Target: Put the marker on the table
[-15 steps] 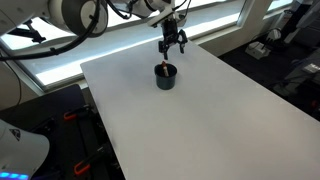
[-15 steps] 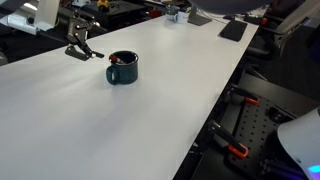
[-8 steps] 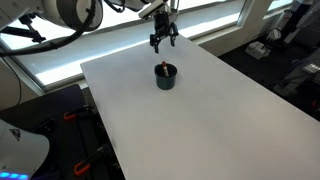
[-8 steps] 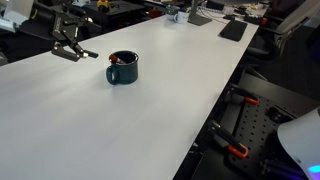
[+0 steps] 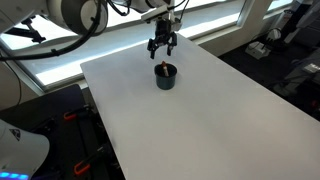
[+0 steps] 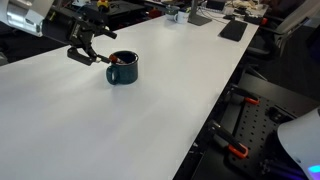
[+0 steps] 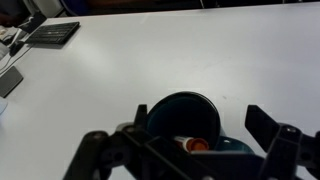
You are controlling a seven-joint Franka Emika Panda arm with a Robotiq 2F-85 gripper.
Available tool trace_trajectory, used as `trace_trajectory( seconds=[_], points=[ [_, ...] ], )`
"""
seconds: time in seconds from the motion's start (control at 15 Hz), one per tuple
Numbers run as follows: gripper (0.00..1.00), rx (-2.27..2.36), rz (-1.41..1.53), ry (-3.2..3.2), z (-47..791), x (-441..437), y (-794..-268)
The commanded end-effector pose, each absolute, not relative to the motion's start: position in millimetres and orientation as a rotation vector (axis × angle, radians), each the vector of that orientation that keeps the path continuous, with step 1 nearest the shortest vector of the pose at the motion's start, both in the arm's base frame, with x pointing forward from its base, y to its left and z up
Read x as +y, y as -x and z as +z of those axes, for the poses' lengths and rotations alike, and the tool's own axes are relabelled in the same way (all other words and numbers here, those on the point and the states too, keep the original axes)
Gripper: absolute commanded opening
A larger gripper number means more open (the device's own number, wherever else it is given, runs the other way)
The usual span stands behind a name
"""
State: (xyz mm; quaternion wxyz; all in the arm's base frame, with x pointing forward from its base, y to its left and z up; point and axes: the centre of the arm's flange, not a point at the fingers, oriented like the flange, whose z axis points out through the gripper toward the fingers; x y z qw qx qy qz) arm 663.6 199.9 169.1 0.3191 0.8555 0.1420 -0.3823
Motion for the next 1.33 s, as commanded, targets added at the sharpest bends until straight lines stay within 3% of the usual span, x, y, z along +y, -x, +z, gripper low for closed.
trace_trajectory(
  seconds=[0.0,0.73,0.8,0.87,1.27],
  points=[
    [1.00,0.318,-1.032,-2.280,160.4,167.5,-648.6],
    [1.00,0.351,-1.035,-2.224,146.3,168.6,-679.5],
    [0.94,0.362,-1.032,-2.216,144.7,169.0,-679.6],
    [0.74,0.365,-1.034,-2.212,143.0,170.3,-679.6],
    [0.27,0.388,-1.035,-2.204,137.1,176.2,-677.0]
  ],
)
